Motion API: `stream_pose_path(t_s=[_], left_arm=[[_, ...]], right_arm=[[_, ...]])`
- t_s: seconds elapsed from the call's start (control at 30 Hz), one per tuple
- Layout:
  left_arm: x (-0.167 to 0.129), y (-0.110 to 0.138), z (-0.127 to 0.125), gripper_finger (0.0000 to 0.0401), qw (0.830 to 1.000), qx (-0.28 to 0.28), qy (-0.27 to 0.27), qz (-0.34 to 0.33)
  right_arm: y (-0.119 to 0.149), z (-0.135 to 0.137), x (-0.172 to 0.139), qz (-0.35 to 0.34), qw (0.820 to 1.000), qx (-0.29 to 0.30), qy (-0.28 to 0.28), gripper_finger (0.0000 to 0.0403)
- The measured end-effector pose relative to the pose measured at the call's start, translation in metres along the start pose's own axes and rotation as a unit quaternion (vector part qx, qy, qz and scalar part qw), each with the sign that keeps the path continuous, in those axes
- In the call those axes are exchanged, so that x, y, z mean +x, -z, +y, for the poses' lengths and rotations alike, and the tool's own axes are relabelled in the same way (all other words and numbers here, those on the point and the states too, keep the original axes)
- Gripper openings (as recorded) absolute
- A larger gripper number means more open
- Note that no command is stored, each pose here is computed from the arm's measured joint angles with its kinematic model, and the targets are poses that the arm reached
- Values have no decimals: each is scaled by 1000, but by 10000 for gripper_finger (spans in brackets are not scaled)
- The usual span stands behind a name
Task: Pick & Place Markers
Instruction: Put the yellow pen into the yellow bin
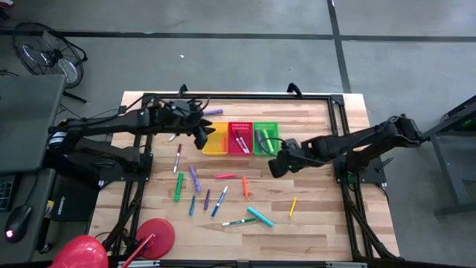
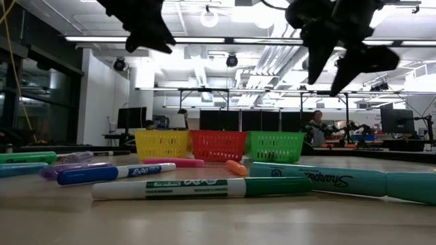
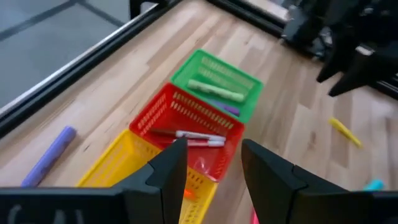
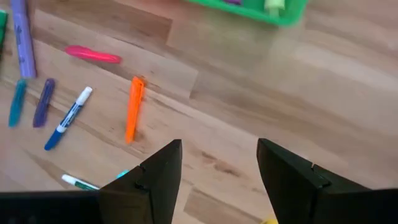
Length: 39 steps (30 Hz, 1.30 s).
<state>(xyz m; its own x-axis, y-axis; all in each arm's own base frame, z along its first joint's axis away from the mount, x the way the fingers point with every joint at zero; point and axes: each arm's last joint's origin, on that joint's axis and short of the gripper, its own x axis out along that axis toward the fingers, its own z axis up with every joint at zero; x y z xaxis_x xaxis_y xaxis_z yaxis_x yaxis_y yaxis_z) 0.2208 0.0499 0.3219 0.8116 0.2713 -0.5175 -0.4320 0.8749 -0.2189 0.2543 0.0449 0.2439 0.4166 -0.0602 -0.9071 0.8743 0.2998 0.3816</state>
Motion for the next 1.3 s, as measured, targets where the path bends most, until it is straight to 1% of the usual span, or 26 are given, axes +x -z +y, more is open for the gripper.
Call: stream_pose_path(t_s=[0.1, 0.23, 0.4, 0.47, 0.57, 0.67, 0.83, 0.97, 1.1, 1.3], left_arm=[[-10, 7, -5, 149, 1000, 11, 18, -8], [-23, 20, -8, 149, 999, 19, 28, -29], [-38, 38, -10, 149, 996, 10, 63, -63], [-43, 47, -9, 149, 995, 9, 73, -69], [-50, 54, -8, 149, 994, 1, 75, -80], [-55, 60, -7, 149, 993, 2, 75, -86], [-62, 65, -8, 149, 992, 7, 88, -90], [-63, 67, -8, 149, 992, 10, 88, -86], [-62, 68, -8, 149, 993, 12, 85, -82], [-62, 68, -8, 149, 993, 13, 85, -82]], right_arm=[[13, -1, -1, 4, 1000, 29, 13, 197], [30, -5, -4, 14, 997, 73, 35, 197], [52, -7, -4, 33, 993, 103, 52, 197], [60, -7, 0, 48, 990, 112, 64, 197], [72, -6, 9, 77, 985, 122, 93, 197], [83, -7, 18, 91, 979, 135, 120, 197], [99, -6, 32, 123, 969, 152, 152, 197], [110, -4, 41, 129, 966, 162, 153, 197], [115, -3, 52, 136, 962, 170, 163, 197], [119, -5, 72, 124, 958, 170, 193, 197]])
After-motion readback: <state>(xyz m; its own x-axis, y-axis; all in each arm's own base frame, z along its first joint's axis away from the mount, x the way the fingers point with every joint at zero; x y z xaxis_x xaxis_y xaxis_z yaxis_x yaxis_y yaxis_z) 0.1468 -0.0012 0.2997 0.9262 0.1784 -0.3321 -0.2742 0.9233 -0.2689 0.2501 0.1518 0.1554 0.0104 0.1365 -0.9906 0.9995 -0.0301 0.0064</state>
